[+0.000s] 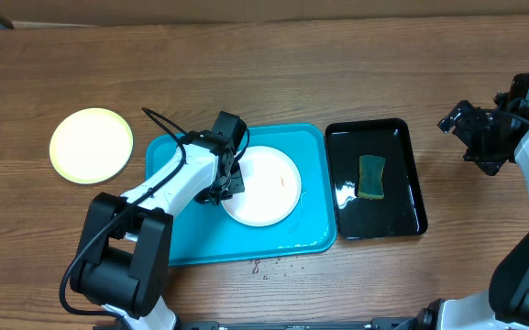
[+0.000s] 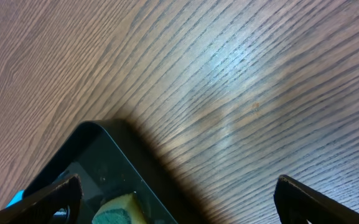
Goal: Clean dirty plates on tray and stack at the side
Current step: 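Grasp the green-yellow sponge in the black tray with the right gripper, then scrub the white plate with the sponge while left gripper holds the rim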
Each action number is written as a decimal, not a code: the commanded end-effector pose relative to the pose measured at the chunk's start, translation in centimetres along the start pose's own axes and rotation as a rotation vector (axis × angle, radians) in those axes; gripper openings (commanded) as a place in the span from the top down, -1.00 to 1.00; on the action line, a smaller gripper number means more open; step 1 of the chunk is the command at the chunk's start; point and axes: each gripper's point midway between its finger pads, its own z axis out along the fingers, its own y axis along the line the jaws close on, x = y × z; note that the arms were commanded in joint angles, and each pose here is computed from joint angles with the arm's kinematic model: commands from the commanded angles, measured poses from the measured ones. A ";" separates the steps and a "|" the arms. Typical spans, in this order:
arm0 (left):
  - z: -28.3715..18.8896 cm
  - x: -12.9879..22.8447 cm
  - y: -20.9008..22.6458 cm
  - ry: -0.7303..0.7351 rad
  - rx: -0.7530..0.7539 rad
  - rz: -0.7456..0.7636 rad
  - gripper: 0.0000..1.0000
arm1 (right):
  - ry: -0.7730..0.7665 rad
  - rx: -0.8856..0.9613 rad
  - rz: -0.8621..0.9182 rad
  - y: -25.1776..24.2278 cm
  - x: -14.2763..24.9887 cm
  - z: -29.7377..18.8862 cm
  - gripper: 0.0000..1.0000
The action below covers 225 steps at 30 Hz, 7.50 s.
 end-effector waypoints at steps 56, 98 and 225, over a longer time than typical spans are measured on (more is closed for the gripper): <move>2.6 0.4 -0.3 -0.029 0.037 -0.023 0.88 | 0.183 0.256 -0.618 6.7 16.2 3.4 -1.00; 2.6 0.4 -0.3 -0.029 0.037 -0.023 0.28 | 0.162 0.212 -0.633 6.4 16.7 6.0 0.93; 2.6 1.0 -2.6 -0.014 0.145 0.110 0.92 | 0.098 -0.078 -1.000 19.6 25.7 9.5 0.92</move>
